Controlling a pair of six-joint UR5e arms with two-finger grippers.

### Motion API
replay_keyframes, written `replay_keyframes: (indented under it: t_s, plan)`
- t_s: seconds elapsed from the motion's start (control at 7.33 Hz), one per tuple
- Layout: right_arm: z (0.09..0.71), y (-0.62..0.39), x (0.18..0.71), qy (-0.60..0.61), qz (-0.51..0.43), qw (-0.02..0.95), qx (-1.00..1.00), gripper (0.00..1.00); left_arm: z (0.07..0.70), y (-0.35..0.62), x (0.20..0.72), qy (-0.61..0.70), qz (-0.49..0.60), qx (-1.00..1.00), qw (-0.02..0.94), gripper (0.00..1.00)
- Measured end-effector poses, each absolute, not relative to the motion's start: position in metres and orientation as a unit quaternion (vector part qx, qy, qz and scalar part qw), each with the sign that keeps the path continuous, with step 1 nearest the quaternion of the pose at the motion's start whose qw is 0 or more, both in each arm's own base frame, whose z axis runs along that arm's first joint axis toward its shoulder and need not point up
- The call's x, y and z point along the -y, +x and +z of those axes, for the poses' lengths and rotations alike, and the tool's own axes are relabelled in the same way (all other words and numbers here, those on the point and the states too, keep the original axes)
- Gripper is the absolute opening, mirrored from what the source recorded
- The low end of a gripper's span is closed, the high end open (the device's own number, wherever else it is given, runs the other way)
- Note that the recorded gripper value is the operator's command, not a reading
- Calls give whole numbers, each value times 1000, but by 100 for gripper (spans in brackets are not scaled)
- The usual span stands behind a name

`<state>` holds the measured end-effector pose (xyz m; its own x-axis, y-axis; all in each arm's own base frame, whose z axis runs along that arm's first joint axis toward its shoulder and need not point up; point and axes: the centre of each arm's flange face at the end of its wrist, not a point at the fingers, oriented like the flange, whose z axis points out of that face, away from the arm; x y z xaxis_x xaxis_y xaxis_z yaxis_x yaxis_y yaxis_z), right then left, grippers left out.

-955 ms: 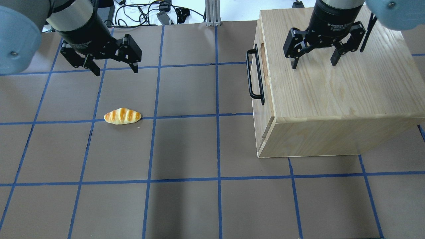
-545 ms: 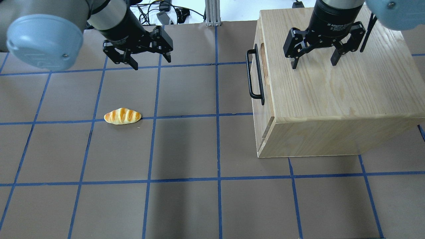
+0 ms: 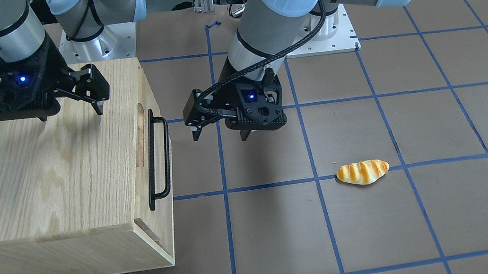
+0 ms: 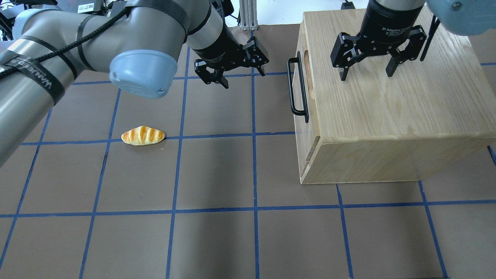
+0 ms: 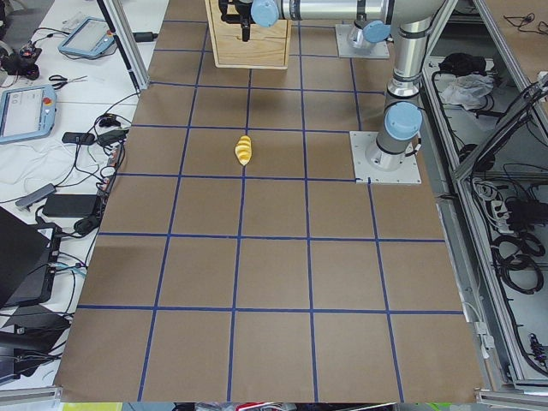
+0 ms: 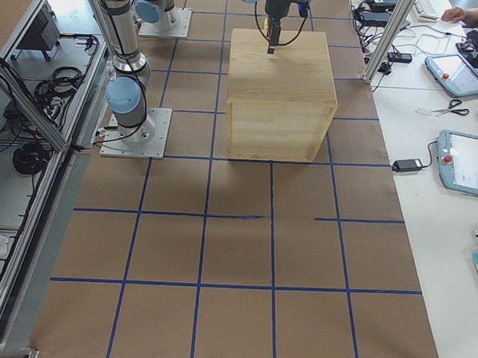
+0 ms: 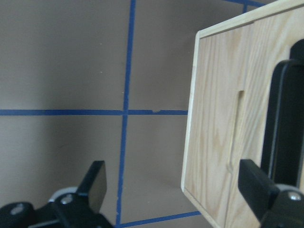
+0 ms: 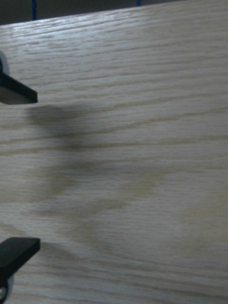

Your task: Open upper drawer

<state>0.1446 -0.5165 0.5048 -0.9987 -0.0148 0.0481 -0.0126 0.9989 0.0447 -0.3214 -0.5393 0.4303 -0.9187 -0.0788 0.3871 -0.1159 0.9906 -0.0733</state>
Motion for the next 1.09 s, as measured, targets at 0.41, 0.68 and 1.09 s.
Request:
replay_keyframes:
  t_s: [0.41, 0.68, 1.09]
  plan:
    - [505, 145, 517, 6, -22, 24, 999, 100, 408, -360, 540, 64, 37, 970, 231, 100]
    - [505, 144, 517, 6, -22, 24, 999, 100, 397, -370, 539, 63, 28, 971, 230, 100]
    - [505, 144, 517, 7, -22, 24, 999, 100, 384, -373, 540, 63, 20, 972, 226, 100]
